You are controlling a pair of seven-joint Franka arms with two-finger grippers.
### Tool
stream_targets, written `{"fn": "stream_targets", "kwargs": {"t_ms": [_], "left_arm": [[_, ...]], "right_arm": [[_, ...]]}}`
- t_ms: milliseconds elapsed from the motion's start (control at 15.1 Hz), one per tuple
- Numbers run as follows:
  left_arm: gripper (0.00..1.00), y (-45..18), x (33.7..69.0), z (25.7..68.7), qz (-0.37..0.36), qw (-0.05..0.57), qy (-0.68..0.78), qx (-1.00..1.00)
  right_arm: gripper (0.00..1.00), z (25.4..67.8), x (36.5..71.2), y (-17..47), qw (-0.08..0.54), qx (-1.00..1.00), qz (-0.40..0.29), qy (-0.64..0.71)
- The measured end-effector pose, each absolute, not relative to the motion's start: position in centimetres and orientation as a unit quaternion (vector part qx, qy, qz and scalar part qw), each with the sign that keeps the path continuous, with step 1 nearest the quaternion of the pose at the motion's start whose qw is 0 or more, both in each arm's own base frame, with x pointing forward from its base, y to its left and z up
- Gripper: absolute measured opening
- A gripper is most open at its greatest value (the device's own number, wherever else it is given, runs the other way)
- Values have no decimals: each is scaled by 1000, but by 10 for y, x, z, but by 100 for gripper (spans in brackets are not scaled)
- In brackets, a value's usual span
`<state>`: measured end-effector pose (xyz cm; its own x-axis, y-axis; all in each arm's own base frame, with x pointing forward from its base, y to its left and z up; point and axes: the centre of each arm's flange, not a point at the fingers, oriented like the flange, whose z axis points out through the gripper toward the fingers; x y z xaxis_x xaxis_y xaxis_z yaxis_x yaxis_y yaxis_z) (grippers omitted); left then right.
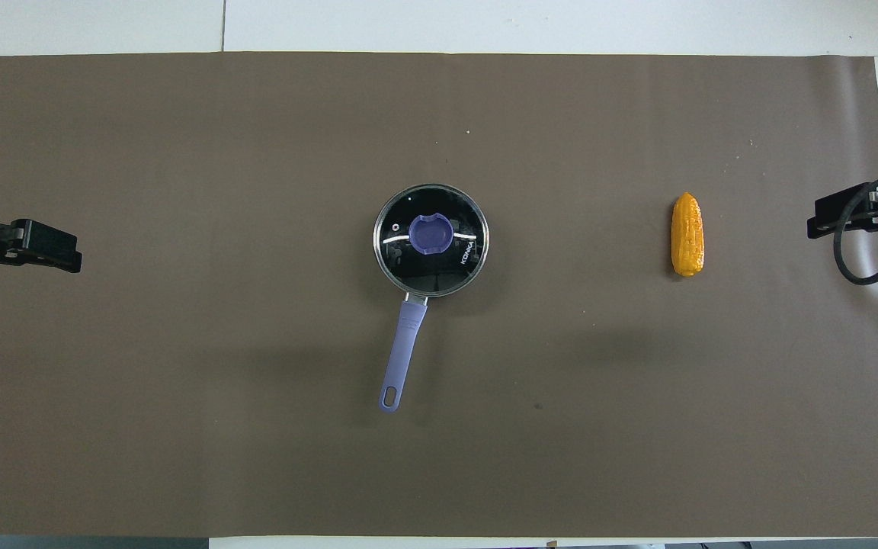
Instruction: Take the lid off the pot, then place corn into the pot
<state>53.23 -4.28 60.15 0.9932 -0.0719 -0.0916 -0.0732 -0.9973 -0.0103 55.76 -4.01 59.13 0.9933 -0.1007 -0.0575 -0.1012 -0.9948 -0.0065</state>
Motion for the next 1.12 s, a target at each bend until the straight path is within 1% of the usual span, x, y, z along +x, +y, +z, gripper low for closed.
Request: {"fn": "stream_targets", "kwargs": {"t_ms": [132,198,397,463,595,661,727,860,926,992,1124], "left_arm": [[100,-65,534,601,32,-3,36,-999],[100,-90,534,601,20,-14,32,-999],[100,-203,528,586,-4,-29,25,-999],[100,-243,526,572,1,-31,21,-999],[100,-316,533,542,10,-35,10,-999],[100,-348,541,525,15,-38,12,-999],[100,-374,549,506,17,-41,17,-999],[100,-398,563,480,14,-47,22,-999],[100,-404,567,469,16,-48,23,-998],[100,-409,568,460,18,-46,27,-998],[100,-423,564,450,15,-43,38,-998]], "right_arm": [[100,591,558,-38,3,-999,28,32],[100,591,559,-37,3,-999,26,27],[100,583,568,-35,3,-1000,7,22],[100,576,572,-34,3,-1000,8,20],[100,551,584,-27,2,-1000,5,14],[100,525,591,-18,2,-1000,-4,6],[100,485,596,-5,2,-1000,-17,-1],[100,403,591,17,2,-1000,-25,-11],[100,373,586,22,1,-1000,-20,-15],[100,353,583,25,1,-1000,-15,-16],[99,336,584,21,0,-1000,-12,-13]]}}
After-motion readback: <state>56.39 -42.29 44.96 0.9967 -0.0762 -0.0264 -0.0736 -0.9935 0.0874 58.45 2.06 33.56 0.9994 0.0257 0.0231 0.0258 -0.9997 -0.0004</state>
